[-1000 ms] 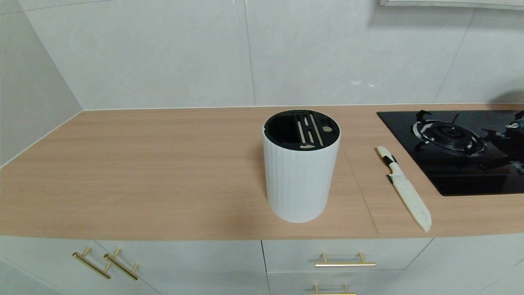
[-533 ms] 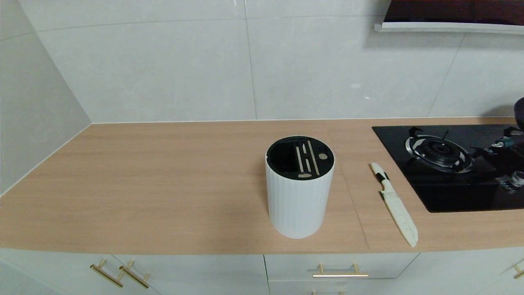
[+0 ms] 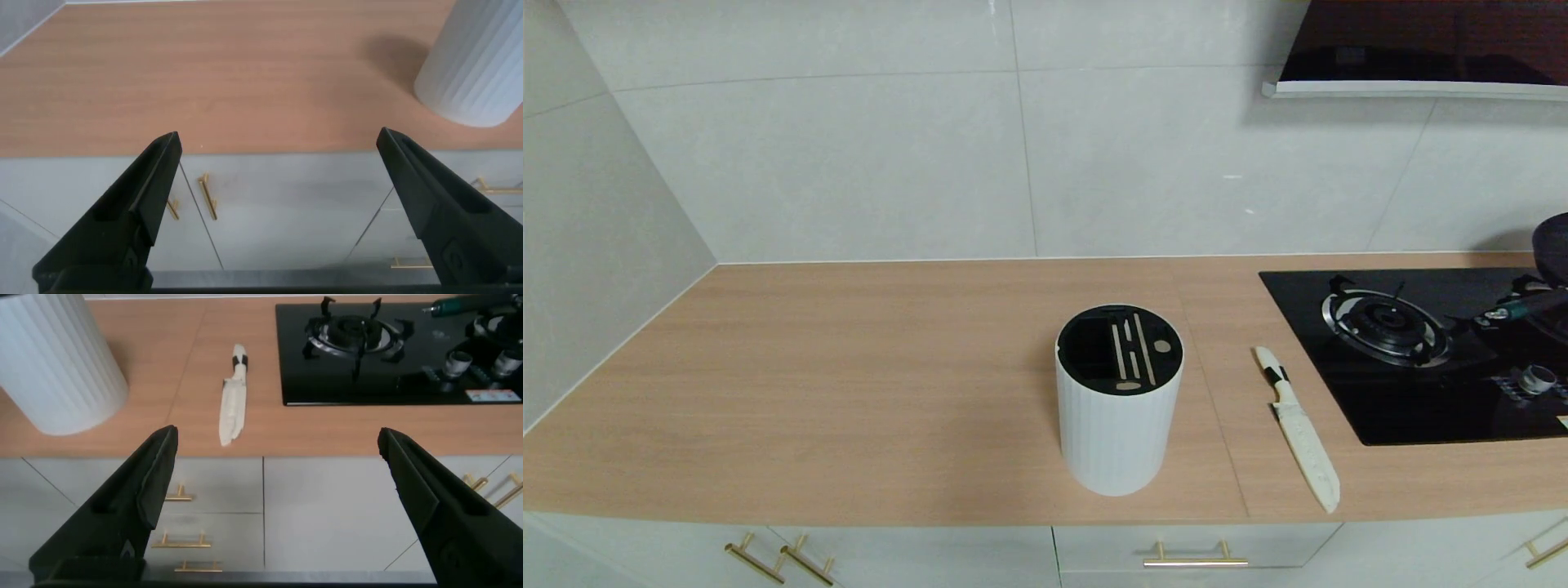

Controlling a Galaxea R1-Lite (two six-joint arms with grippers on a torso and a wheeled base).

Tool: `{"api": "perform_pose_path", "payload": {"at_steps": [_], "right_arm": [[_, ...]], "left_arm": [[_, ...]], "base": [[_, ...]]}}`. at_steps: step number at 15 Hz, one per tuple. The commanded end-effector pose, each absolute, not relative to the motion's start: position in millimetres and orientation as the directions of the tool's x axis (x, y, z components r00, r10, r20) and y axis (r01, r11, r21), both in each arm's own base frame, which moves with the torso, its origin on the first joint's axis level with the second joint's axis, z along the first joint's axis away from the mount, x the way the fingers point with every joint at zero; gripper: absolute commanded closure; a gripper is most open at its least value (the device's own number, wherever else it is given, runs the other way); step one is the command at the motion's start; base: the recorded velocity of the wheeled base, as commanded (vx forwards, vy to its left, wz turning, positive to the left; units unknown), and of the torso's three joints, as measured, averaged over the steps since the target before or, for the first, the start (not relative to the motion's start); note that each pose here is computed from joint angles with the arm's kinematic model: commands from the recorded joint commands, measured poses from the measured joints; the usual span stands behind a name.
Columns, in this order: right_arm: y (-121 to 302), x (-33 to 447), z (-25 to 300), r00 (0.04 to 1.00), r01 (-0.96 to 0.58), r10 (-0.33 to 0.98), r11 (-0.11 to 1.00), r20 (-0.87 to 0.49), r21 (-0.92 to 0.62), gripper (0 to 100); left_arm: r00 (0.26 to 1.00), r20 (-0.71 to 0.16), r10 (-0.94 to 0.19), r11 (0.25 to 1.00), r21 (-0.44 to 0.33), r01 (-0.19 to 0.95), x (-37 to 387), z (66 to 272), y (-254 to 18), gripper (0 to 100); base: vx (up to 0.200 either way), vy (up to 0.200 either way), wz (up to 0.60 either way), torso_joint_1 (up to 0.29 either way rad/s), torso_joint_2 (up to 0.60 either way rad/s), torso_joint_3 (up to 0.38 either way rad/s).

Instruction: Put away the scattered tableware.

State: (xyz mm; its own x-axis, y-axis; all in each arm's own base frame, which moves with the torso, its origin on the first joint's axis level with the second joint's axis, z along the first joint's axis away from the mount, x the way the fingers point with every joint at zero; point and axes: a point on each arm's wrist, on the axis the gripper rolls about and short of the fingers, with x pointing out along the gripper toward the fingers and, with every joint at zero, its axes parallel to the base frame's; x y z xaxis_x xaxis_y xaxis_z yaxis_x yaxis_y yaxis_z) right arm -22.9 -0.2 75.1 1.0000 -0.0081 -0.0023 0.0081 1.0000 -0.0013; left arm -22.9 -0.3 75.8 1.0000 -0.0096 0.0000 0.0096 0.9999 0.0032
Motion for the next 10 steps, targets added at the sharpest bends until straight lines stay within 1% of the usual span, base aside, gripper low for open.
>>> {"api": "perform_pose_path", "payload": {"at_steps": [1, 4, 6, 10], "right_arm": [[-0.2, -22.8, 75.2, 1.000, 0.008, -0.008, 1.000, -0.003, -0.002, 0], [-0.2, -22.7, 75.2, 1.000, 0.008, -0.008, 1.000, -0.005, -0.006, 0], [-0.3, -22.7, 75.2, 1.000, 0.009, -0.009, 0.998, -0.005, -0.055, 0], [-0.2, -22.8, 75.3, 1.000, 0.008, -0.008, 0.996, -0.002, -0.084, 0]], "left_arm": [[1.000, -0.002, -0.009, 1.000, 0.003, 0.009, -22.8, 75.8, -0.3, 0], [1.000, -0.002, -0.009, 1.000, 0.003, 0.009, -22.8, 75.8, -0.3, 0], [1.000, -0.002, -0.009, 1.000, 0.003, 0.009, -22.8, 75.8, -0.3, 0], [1.000, 0.000, -0.009, 1.000, 0.003, 0.009, -22.9, 76.2, -0.3, 0]], "base": [[0.000, 0.000, 0.00, 0.178, -0.36, -0.188], [0.000, 0.000, 0.00, 0.032, -0.06, -0.029], [0.000, 0.000, 0.00, 0.000, 0.00, 0.000], [0.000, 0.000, 0.00, 0.000, 0.00, 0.000]]}}
